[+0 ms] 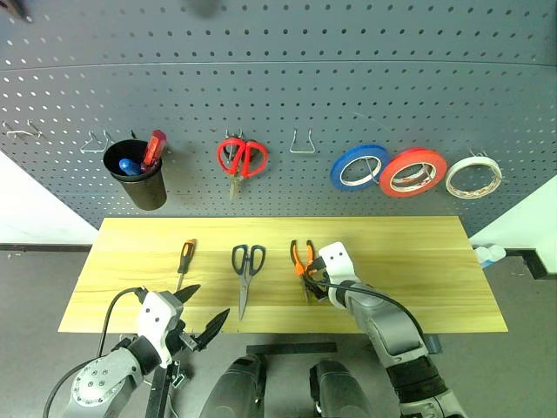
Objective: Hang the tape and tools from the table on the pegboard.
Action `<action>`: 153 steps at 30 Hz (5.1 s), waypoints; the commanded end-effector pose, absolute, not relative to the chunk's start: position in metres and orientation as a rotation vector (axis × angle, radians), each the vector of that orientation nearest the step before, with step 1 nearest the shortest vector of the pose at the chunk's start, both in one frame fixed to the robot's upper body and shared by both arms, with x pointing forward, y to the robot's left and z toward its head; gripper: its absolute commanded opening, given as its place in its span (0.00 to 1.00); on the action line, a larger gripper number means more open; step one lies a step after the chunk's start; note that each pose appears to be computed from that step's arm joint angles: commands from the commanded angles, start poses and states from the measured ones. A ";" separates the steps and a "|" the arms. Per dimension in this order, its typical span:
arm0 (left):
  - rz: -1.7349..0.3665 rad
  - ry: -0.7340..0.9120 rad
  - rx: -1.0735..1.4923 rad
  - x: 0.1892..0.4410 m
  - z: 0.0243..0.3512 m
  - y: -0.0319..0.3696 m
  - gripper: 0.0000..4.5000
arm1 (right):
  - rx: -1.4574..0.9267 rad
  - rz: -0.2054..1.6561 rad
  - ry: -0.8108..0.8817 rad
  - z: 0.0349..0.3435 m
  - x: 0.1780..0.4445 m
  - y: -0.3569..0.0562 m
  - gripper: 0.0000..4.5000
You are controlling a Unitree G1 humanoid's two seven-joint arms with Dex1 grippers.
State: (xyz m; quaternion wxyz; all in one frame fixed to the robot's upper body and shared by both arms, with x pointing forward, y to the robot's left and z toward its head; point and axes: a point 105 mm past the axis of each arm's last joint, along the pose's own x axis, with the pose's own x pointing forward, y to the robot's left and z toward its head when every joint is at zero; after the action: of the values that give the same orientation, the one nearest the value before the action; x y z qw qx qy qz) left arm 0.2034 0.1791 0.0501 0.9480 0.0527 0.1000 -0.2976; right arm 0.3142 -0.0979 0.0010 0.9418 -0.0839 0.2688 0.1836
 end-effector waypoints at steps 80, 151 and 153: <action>-0.627 0.212 0.055 0.172 0.060 0.159 1.00 | -0.053 0.255 0.593 0.025 0.314 0.002 0.87; -0.682 0.182 0.071 0.195 0.061 0.156 1.00 | -0.106 0.206 0.436 0.041 0.332 -0.037 0.46; -0.686 0.174 0.076 0.199 0.061 0.157 1.00 | -0.110 0.203 0.423 0.043 0.331 -0.042 0.46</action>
State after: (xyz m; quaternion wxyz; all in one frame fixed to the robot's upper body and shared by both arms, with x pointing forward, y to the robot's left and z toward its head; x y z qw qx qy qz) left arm 0.2000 0.1584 0.0589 0.9396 0.0336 0.0909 -0.3282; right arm 0.3342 -0.0473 0.0323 0.9656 -0.0680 0.2336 0.0919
